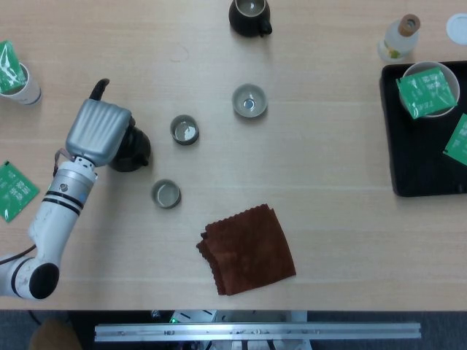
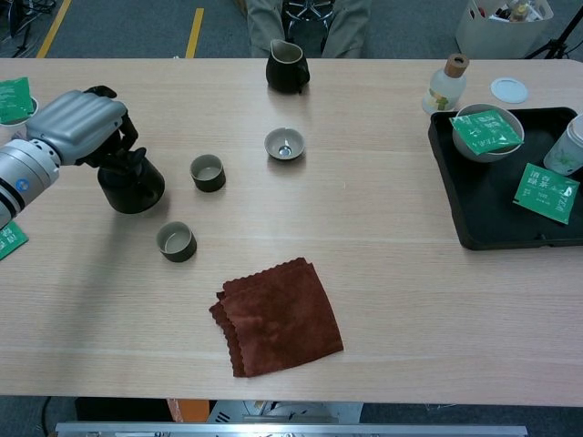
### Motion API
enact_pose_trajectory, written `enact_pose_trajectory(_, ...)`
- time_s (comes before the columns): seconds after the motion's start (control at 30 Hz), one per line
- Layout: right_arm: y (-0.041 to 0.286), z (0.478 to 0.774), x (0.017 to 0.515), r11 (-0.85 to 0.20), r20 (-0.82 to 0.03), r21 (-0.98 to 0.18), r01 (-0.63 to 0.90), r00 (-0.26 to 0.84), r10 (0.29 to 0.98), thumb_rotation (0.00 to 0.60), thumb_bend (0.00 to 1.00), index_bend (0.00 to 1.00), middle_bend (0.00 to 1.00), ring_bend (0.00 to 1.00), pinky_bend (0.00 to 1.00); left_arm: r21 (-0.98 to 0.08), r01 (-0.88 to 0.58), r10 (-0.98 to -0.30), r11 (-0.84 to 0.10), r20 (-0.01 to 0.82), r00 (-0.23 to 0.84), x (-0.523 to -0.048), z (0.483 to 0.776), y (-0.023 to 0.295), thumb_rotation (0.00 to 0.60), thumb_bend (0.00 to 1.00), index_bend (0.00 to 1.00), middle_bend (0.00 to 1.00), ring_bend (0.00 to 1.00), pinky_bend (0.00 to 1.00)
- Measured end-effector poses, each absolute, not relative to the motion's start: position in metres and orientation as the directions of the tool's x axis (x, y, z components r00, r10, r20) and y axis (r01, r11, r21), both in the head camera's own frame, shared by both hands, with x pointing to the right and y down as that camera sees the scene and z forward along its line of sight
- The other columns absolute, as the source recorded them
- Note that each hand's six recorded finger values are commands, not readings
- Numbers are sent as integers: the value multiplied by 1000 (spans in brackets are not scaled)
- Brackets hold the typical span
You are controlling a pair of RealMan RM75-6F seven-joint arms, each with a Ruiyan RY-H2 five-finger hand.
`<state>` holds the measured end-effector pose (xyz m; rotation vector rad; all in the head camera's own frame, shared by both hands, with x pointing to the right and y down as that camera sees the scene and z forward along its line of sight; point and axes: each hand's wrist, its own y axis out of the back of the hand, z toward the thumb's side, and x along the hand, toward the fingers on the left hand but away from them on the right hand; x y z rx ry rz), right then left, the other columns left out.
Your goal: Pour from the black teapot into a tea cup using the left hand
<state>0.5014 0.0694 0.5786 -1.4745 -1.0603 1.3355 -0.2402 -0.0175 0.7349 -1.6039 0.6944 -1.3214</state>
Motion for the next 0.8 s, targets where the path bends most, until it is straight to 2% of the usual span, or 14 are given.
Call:
enact_pose_trajectory(0.37, 70, 579, 502, -270, -267, -962, 46, 65, 961, 600, 74, 320, 379, 210, 235, -888, 97, -871, -450, 460, 172, -263, 746, -28, 401, 467, 807, 985, 767, 102)
enact_pose_trajectory(0.8, 71, 576, 504, -266, -264, -963, 41, 59, 963, 600, 74, 320, 379, 209, 234, -873, 66, -865, -483, 488, 117, -275, 762, -32, 371, 467, 783, 965, 747, 102)
